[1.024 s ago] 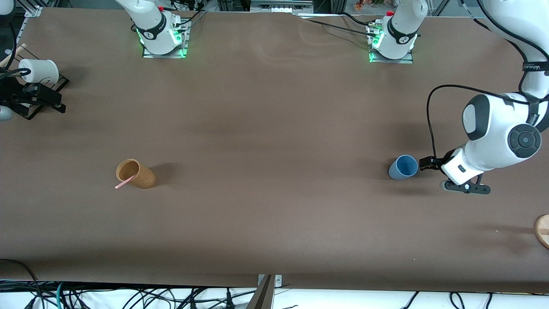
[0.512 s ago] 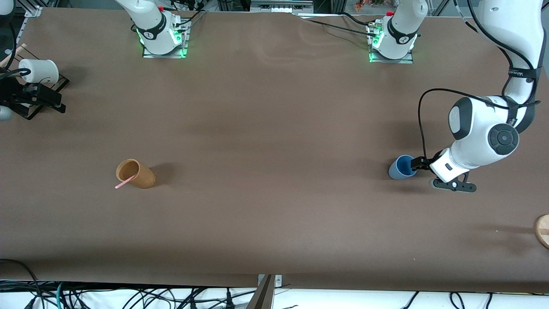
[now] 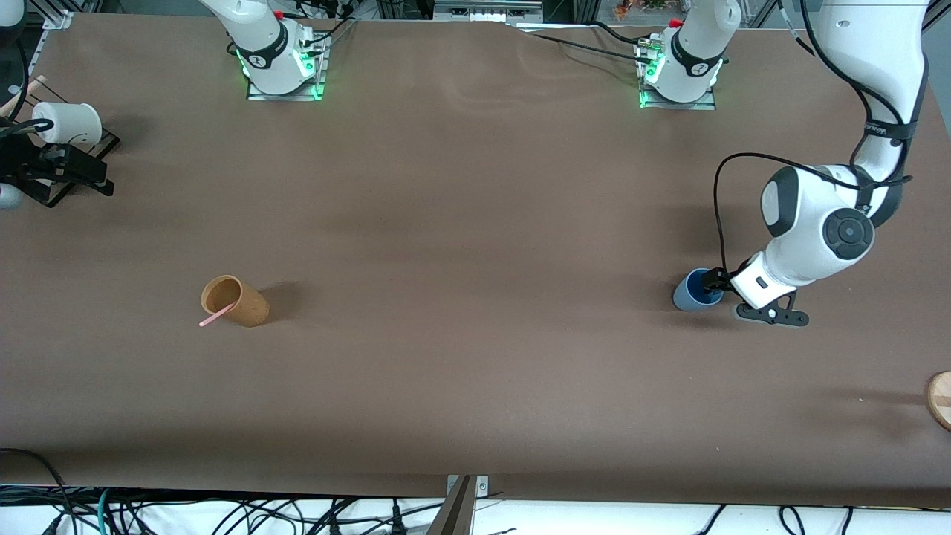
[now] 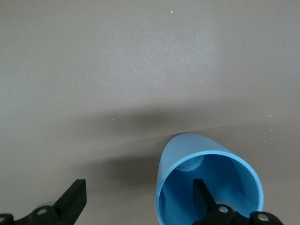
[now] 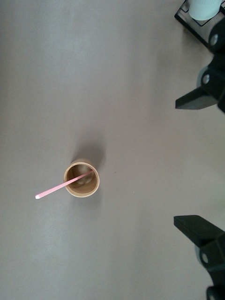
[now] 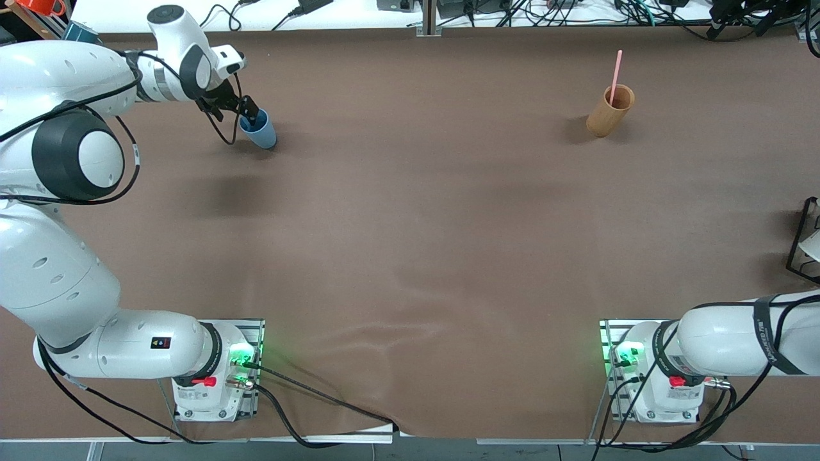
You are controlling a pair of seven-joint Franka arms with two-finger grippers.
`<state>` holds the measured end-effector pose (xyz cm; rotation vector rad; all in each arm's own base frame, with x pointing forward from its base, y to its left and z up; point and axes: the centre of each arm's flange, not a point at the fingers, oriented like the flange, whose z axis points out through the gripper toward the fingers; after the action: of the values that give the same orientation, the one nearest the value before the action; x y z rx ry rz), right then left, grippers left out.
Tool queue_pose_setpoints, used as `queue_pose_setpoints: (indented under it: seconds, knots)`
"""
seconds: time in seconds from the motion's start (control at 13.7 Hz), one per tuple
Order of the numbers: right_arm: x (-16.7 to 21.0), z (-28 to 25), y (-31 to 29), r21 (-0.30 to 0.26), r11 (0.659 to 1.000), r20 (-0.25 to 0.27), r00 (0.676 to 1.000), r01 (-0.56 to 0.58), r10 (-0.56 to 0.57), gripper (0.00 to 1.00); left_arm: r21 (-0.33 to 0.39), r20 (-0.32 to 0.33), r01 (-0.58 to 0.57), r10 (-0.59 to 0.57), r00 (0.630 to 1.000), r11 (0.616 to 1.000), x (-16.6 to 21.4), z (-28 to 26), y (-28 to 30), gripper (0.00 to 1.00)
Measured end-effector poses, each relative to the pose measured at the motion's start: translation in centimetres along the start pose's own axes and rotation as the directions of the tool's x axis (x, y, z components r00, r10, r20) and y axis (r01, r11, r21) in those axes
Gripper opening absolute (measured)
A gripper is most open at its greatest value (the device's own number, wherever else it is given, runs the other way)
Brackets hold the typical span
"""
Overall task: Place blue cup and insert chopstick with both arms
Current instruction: 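Lower the left gripper over the blue cup and grasp it, then carry the blue cup with the left gripper toward the table middle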
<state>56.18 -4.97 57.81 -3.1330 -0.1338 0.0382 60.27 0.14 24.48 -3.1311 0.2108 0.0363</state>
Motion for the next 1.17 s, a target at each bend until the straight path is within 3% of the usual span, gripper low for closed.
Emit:
queue_pose_setpoints:
  seconds: [0.15, 0.66, 0.95, 1.17]
  knots:
    - [0.0, 0.0, 0.0, 0.000, 1.000, 0.000, 1.000, 0.000, 0.000, 1.00, 0.000, 0.003, 0.008, -0.008, 1.000, 1.000, -0.3, 0.4, 0.0, 0.86]
    - [0.0, 0.0, 0.0, 0.000, 1.000, 0.000, 1.000, 0.000, 0.000, 1.00, -0.002, 0.017, 0.090, -0.090, 0.996, 0.996, -0.4, 0.3, 0.2, 0.10]
    - [0.0, 0.0, 0.0, 0.000, 1.000, 0.000, 1.000, -0.001, 0.001, 1.00, -0.022, 0.029, 0.112, -0.112, 0.993, 0.993, -0.1, -0.8, 0.5, 0.05]
    - [0.0, 0.0, 0.4, 0.002, 1.000, 0.000, 1.000, -0.006, 0.006, 1.00, -0.065, 0.039, 0.084, -0.082, 0.996, 0.994, 2.6, -5.1, 4.9, 0.05]
